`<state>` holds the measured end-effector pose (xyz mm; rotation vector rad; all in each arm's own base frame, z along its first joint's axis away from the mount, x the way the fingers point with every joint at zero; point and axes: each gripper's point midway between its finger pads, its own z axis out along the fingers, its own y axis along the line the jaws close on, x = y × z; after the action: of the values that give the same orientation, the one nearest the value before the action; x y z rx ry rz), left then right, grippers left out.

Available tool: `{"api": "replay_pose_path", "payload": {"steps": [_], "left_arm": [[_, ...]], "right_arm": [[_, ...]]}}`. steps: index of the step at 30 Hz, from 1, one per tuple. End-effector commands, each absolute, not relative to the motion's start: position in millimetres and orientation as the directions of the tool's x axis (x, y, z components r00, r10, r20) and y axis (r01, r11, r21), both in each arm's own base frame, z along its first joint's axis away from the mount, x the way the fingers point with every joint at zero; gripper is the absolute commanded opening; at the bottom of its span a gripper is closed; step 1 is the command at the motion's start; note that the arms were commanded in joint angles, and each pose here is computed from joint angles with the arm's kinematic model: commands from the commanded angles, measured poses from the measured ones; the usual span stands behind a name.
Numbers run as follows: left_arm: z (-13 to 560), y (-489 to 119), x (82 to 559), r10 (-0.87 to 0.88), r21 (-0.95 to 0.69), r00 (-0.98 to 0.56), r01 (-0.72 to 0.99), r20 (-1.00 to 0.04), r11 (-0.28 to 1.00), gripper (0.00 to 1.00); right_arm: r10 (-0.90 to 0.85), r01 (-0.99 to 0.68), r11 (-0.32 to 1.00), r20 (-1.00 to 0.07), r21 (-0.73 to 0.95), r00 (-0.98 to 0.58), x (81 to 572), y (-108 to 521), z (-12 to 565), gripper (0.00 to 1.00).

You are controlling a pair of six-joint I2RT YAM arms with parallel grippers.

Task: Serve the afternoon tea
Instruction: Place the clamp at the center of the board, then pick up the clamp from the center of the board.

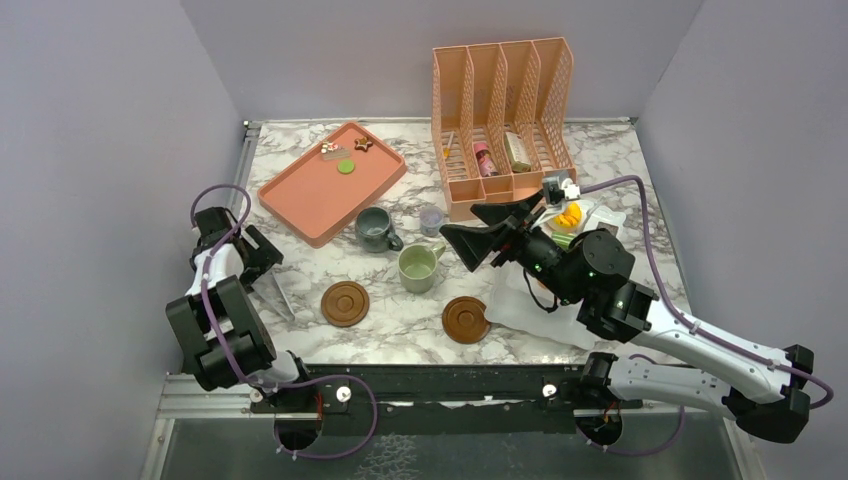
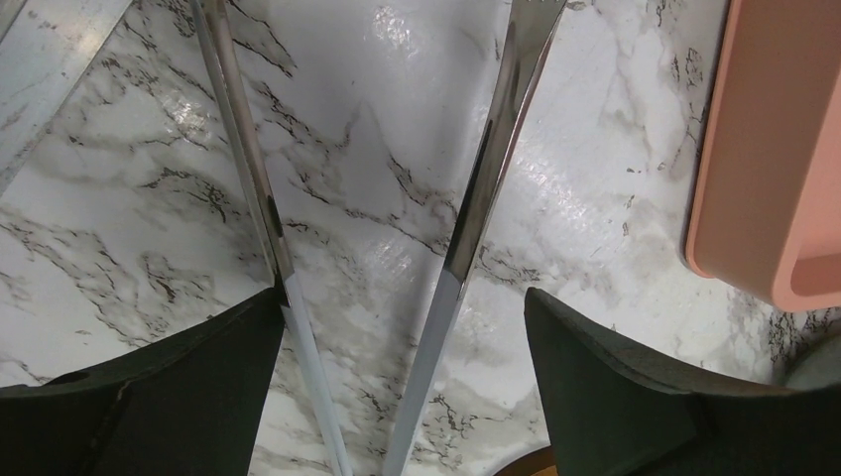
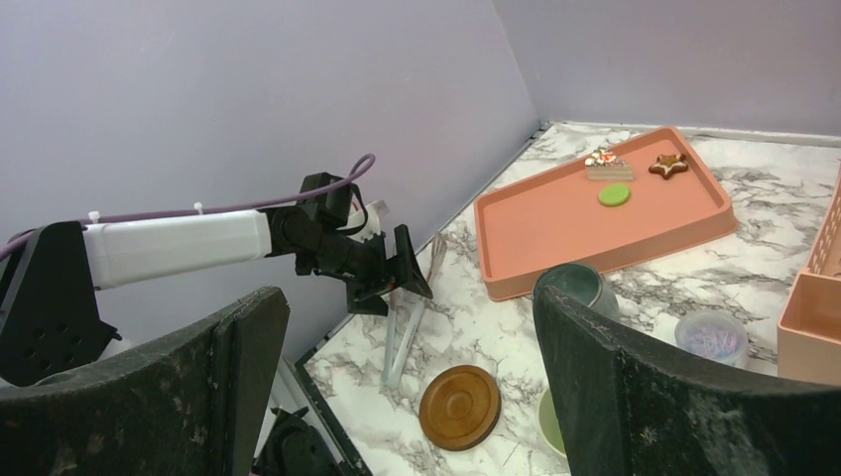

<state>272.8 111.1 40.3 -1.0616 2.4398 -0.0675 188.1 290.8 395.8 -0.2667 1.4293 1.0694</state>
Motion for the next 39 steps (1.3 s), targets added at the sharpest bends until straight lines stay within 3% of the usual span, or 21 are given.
{"api": "replay_pose_path", "payload": {"steps": [1, 9, 16, 39], "left_arm": [[35, 107, 279, -0.705, -0.267, -0.586, -0.661, -0.400, 0.701, 0.88], [22, 107, 278, -0.721, -0.256, -0.590, -0.681, -0.364, 0.686, 0.83], [21, 110, 274, -0.711, -0.197, -0.597, -0.698, -0.372, 0.689, 0.71], [29, 109, 267, -0.688, -0.044, -0.583, -0.749, -0.432, 0.661, 0.69]], "right_arm": [[0.472, -0.720, 0.527, -0.860, 0.450, -0.192, 186, 286, 413, 0.99], [0.494, -0.716, 0.527, -0.851, 0.458, -0.181, 182, 274, 415, 0.99], [0.495, -0.703, 0.536, -0.848, 0.468, -0.187, 183, 270, 402, 0.99], [0.504, -0.747, 0.474, -0.839, 0.466, -0.204, 169, 271, 401, 0.99]]}}
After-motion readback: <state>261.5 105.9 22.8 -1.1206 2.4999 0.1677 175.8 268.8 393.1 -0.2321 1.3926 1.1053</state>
